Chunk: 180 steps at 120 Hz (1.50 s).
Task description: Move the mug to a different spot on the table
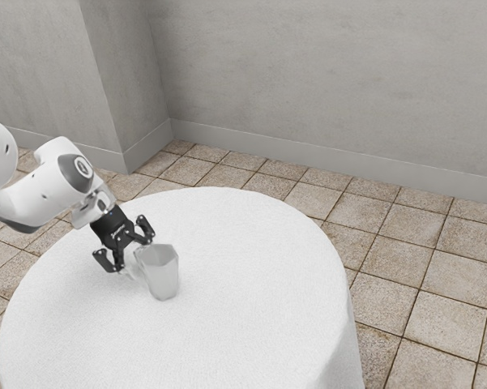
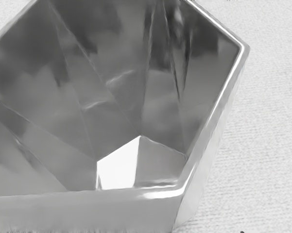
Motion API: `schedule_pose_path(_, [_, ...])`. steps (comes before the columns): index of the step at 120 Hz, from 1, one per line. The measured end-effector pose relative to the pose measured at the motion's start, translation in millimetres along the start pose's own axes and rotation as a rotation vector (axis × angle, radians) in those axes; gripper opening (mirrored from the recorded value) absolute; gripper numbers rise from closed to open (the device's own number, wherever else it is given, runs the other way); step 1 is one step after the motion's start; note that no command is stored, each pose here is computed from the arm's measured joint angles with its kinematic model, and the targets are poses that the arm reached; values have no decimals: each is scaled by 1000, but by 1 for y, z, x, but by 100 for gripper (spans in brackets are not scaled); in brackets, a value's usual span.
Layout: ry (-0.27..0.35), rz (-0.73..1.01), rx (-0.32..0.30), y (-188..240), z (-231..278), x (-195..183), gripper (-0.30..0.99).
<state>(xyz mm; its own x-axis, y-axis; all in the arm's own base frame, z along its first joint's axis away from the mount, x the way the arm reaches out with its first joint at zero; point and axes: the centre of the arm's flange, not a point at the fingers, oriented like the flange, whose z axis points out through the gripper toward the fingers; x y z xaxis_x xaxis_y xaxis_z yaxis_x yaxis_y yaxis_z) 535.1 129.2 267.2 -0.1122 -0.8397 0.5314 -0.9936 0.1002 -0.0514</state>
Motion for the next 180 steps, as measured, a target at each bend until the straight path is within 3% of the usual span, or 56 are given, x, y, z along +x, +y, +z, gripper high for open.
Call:
schedule_pose_path(48, [-3,0,24,-6,-16,1,66])
schedule_pose_path(83, [-66,-50,118,-1,-80,-30,69])
schedule_pose_path(103, [-150,-69,102,2,-111,-31,69])
schedule_pose_path(119, [-271,-121,40,-1,-130,-11,69])
schedule_pose_path(132, [-341,-219,56,3,-161,21,69])
schedule_pose_path(153, [-471,-349,90,-20,-190,129,69])
schedule_pose_path(180, [-496,-523,193,-58,-235,301,69])
